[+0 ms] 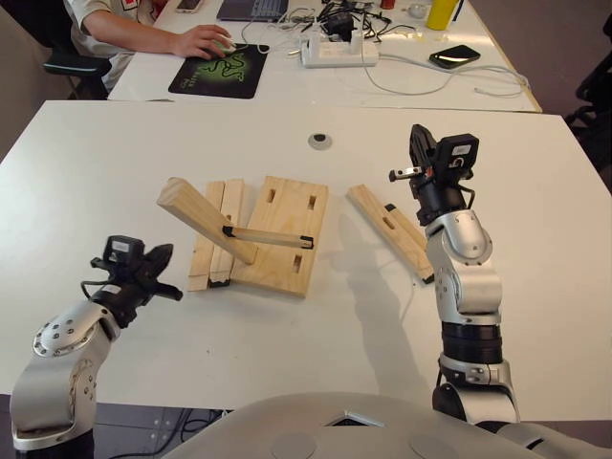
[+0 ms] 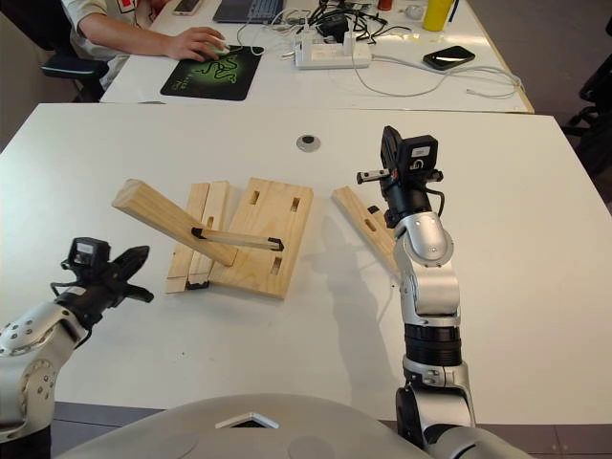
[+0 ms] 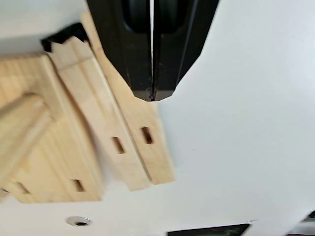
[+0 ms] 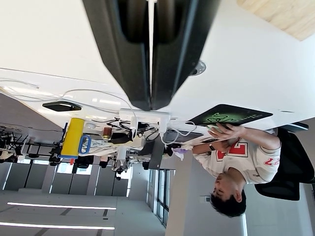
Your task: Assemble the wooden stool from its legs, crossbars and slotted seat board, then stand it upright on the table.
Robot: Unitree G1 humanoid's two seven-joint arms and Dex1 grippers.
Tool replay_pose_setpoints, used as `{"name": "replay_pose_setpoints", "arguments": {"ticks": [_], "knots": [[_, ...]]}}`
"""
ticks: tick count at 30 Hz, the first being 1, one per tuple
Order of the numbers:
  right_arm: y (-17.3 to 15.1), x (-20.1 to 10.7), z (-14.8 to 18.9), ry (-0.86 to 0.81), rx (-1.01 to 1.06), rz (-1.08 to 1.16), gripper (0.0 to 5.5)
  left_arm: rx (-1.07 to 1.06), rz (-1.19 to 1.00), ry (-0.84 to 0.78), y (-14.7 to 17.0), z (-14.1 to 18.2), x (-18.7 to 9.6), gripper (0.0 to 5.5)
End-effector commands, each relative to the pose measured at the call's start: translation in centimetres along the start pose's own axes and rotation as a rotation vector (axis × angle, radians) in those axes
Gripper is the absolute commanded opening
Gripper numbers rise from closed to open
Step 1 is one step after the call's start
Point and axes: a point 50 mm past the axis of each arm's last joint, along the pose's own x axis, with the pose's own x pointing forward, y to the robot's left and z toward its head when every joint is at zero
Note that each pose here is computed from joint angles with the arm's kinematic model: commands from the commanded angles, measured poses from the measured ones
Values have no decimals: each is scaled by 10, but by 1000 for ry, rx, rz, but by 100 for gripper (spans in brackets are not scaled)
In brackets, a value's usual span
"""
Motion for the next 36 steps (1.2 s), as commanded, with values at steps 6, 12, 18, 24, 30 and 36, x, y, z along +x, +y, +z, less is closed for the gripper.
{"name": "replay_pose_setpoints", "arguments": {"ticks": [6,12,18,24,30,36], "knots": [[1,-1,1,3,3,17,0,166,-4,59,-15,2,-7,88],[2,0,1,4,2,22,0,149,-31,100,-29,-10,-5,176],[1,0,1,7,1,25,0,216,8,164,-19,-18,-9,271],[2,-1,0,10,3,22,0,270,9,191,-18,-23,-10,360],[4,-1,-1,12,4,24,0,290,32,204,-15,-29,-5,397],[6,-1,0,11,7,34,0,311,50,192,-11,-32,9,397]]}}
